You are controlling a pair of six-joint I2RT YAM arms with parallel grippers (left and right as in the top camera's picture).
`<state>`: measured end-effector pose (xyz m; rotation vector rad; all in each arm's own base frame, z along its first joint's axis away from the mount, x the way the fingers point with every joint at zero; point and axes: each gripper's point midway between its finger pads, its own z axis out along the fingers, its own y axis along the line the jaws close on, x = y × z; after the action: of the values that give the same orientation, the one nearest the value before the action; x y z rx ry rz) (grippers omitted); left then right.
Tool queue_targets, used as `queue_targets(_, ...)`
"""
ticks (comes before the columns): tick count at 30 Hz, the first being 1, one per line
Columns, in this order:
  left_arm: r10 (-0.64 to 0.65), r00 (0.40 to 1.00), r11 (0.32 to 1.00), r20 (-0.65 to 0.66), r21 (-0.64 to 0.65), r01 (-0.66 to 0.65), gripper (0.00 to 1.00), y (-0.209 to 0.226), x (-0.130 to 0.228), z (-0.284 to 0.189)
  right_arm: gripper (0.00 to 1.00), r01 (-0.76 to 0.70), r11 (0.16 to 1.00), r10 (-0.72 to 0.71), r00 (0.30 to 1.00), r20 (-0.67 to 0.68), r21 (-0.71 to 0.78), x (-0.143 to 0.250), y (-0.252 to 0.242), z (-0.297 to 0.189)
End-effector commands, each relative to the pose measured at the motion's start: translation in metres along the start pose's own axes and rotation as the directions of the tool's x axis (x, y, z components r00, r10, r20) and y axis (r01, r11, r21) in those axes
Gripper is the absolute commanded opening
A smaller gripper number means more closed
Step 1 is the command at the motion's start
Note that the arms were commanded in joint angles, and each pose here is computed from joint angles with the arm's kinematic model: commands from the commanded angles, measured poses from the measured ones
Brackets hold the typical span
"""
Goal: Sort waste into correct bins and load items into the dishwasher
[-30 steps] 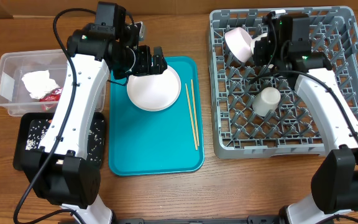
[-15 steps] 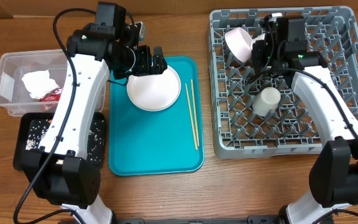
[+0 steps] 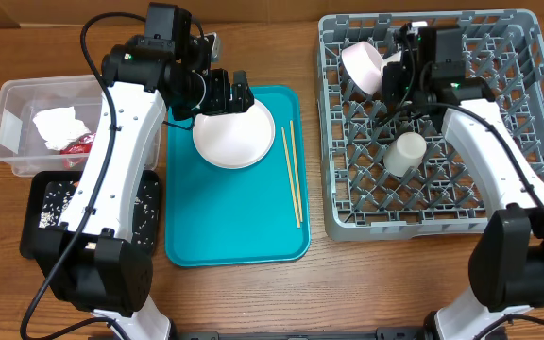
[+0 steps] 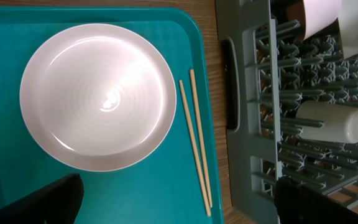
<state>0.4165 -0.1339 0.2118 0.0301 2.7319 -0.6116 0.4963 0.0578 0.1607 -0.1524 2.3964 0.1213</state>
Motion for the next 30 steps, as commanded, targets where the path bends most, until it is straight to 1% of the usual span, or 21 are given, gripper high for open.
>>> queue_targets(1,0.039,0.998,0.999,0.051,0.003,-0.039,1.0,-0.007,-0.008,-0.016,0.26,-0.003,1.0,0.003,1.0,-0.015,-0.008,0.005,0.002,0.008)
queue_targets(6,0.039,0.998,0.999,0.051,0.003,-0.039,1.0,-0.007,-0.008,-0.016,0.26,-0.004,1.0,0.005,0.999,-0.047,0.011,0.014,-0.002,0.019)
queue_targets(12,0.039,0.998,0.999,0.051,0.003,-0.039,1.0,-0.007,-0.008,-0.016,0.27,0.0,0.987,0.005,0.999,-0.035,0.159,0.012,-0.028,0.02)
queue_targets(13,0.039,0.998,0.999,0.051,0.003,-0.039,1.0,-0.007,-0.008,-0.016,0.28,0.0,0.983,0.006,0.999,-0.033,0.183,0.012,-0.033,0.02)
queue_targets(14,0.039,0.998,0.999,0.051,0.003,-0.039,1.0,-0.007,-0.008,-0.016,0.31,0.001,0.978,0.006,0.999,-0.034,0.209,0.012,-0.037,0.019)
queue_targets(17,0.039,0.998,0.999,0.051,0.003,-0.039,1.0,-0.007,-0.008,-0.016,0.34,-0.003,0.977,0.009,1.0,-0.026,0.214,0.01,-0.04,0.018)
queue_targets(24,0.039,0.998,0.999,0.051,0.003,-0.039,1.0,-0.007,-0.008,-0.016,0.37,-0.01,0.966,0.014,1.0,-0.012,0.259,0.007,-0.051,0.016)
queue_targets(30,0.039,0.998,0.999,0.051,0.003,-0.039,1.0,-0.007,-0.008,-0.016,0.39,-0.012,0.965,0.017,1.0,-0.019,0.264,0.009,-0.052,0.016)
